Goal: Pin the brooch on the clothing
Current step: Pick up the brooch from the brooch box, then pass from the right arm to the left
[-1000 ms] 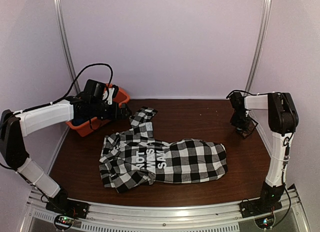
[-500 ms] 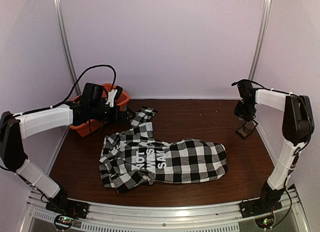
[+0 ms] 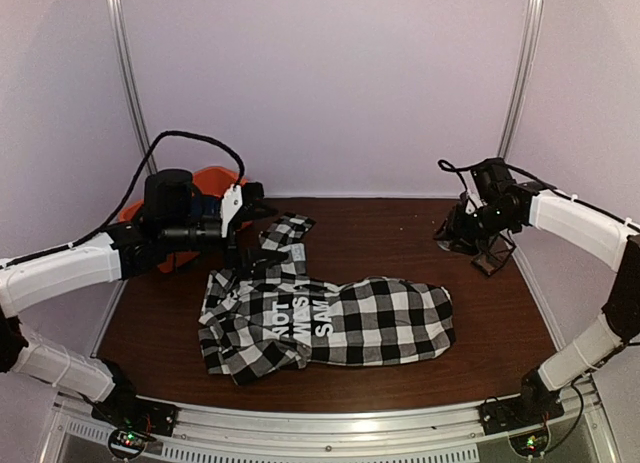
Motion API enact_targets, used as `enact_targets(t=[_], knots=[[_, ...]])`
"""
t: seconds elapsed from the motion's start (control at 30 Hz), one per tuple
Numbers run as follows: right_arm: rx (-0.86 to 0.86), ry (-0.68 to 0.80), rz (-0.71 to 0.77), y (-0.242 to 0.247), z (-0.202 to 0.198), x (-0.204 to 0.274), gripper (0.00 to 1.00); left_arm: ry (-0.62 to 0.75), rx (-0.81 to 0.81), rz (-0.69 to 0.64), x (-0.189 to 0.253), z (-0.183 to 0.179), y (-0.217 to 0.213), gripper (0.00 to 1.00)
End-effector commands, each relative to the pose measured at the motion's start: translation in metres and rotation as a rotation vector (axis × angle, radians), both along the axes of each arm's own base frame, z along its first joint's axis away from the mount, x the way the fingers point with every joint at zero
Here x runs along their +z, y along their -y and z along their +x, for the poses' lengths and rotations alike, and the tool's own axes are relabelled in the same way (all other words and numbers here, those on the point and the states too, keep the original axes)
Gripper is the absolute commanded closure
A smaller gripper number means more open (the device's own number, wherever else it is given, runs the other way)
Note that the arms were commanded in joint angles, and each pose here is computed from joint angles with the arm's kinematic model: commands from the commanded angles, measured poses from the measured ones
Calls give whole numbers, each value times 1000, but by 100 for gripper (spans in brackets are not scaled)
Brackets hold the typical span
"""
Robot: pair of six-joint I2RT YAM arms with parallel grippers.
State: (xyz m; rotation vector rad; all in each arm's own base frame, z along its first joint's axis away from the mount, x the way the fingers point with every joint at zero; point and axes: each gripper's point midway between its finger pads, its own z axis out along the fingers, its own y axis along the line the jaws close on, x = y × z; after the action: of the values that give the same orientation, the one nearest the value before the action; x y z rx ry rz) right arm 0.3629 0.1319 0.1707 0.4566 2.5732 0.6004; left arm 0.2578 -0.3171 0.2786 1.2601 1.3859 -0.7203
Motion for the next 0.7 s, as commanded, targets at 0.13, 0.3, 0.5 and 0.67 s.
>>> enact_targets(t=[0.13,0.3,0.5,0.67], knots=[[228,-124,423,-105,-66,7,55,642,-280,213,-3,-64,59,2],[245,-150,448,-119,-80,3,54,858,-362,307,-19,-85,105,2],[223,-166,448,-117,-86,1,55,1060,-408,400,-49,-105,138,2],[198,-180,398,-110,-92,-11,55,1138,-390,387,-50,-109,150,4]])
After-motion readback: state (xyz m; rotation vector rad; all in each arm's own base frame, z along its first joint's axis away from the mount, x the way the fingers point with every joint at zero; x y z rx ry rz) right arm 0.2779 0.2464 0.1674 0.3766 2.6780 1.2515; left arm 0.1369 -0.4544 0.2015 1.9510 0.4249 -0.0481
